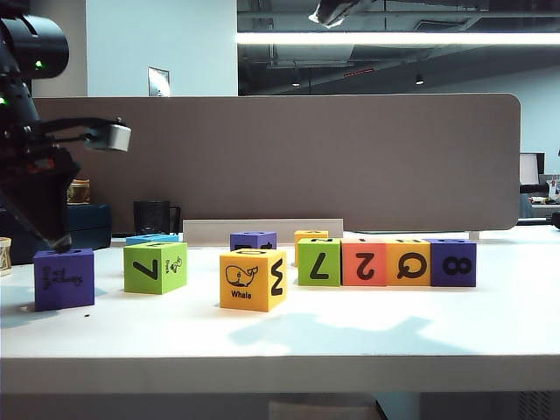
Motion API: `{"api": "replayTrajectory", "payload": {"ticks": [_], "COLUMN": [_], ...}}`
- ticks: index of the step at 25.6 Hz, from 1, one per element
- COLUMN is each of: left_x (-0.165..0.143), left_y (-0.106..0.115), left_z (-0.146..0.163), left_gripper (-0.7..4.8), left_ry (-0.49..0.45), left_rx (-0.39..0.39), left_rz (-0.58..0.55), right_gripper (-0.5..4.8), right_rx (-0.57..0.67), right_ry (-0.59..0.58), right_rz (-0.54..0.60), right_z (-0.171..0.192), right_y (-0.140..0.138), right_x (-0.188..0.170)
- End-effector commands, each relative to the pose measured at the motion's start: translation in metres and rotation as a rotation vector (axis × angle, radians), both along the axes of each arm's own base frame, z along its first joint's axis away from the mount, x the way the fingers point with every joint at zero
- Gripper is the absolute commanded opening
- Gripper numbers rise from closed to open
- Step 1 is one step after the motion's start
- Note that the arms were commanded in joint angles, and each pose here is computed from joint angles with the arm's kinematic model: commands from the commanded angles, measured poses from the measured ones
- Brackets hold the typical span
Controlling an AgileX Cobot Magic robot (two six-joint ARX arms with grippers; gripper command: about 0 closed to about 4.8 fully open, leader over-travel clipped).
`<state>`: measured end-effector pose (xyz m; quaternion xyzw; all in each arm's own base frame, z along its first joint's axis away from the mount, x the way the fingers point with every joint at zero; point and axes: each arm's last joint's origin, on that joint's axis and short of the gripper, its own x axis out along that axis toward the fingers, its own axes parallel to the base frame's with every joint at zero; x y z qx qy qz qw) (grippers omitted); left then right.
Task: Select the appropriate blocks from the scattered letter blocks on the table and arrange them in a row to spell out "LEARNING".
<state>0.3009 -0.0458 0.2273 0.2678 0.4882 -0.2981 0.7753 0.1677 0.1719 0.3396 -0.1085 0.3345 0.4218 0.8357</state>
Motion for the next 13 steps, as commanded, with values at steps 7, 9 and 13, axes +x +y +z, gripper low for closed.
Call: {"api": "replayTrajectory", "payload": {"ticks": [7, 9, 13], "left_x": [0.011, 0.012, 0.013], "left_y": [-0.002, -0.003, -0.004], "left_z": [-0.013, -0.016, -0.018], "left_gripper": [3.97, 3.89, 2.93], "left_ry": [0.007, 0.015, 0.018], "left_rx": [-0.006, -0.005, -0.045], "left_rz": [-0.010, -0.010, -0.025], "right_gripper": [-0.02, -0.02, -0.02], "right_rx": [-0.002, -0.002, 0.001], "right_ry": [-0.001, -0.001, -0.004], "right_rz": [0.004, 0.003, 0.003], "right_z": [0.002, 0.002, 0.002], "right_y": [0.000, 0.000, 0.000], "right_x": [-0.001, -0.001, 0.000]}}
